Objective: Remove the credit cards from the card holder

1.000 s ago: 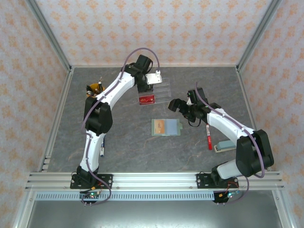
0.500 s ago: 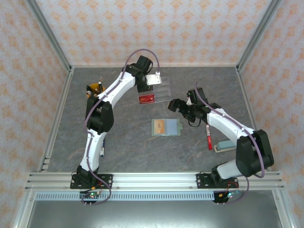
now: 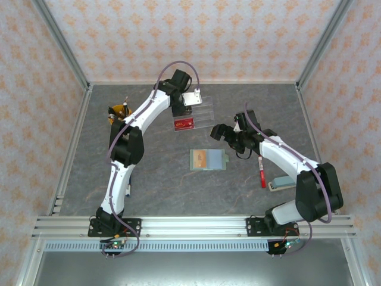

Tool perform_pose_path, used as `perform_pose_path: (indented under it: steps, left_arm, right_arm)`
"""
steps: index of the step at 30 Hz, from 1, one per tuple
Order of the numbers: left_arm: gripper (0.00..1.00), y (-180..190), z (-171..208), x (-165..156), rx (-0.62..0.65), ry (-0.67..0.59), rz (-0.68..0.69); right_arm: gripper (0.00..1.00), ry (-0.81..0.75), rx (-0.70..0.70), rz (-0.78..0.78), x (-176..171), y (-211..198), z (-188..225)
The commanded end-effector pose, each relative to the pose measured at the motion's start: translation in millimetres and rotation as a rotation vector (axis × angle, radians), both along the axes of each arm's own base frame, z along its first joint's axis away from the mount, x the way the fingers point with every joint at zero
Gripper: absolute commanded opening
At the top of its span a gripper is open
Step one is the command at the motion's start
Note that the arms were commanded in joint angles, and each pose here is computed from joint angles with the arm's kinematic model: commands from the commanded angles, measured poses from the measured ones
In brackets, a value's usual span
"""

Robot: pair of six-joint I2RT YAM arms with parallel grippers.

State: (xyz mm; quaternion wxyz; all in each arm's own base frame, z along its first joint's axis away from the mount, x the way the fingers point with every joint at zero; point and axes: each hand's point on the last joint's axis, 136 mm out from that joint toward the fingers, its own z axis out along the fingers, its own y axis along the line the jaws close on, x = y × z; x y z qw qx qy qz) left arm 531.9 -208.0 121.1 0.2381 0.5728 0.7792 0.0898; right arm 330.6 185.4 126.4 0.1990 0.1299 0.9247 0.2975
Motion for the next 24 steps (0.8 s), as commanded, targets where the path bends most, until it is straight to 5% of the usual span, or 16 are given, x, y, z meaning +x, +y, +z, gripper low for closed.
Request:
perform_pose_path:
  steps: [1,12,18,24]
  left_arm:
    - [0.29,5.4,21.3,6.1,-0.023,-0.036,0.044]
    - [0.48,-14.0,113.6,-13.4,-0.425,-0.117,0.246]
    - [0.7,11.1,160.4,-32.6,-0.67,-0.258,0.507]
    - [0.85,58.4,150.0,-65.8,-0.771,-0.292,0.845]
  right_arm:
    - [1.0,-0.015,0.015,-0.003,3.3,2.1,9.1]
    - [0.97,-0.034,-0.106,0.06,-4.3,10.5,3.1]
    - [0.93,-0.019,-0.29,0.158,-18.5,32.1,-13.8]
    - [0.86,0.023,-0.417,0.221,-26.9,48.6,-38.8]
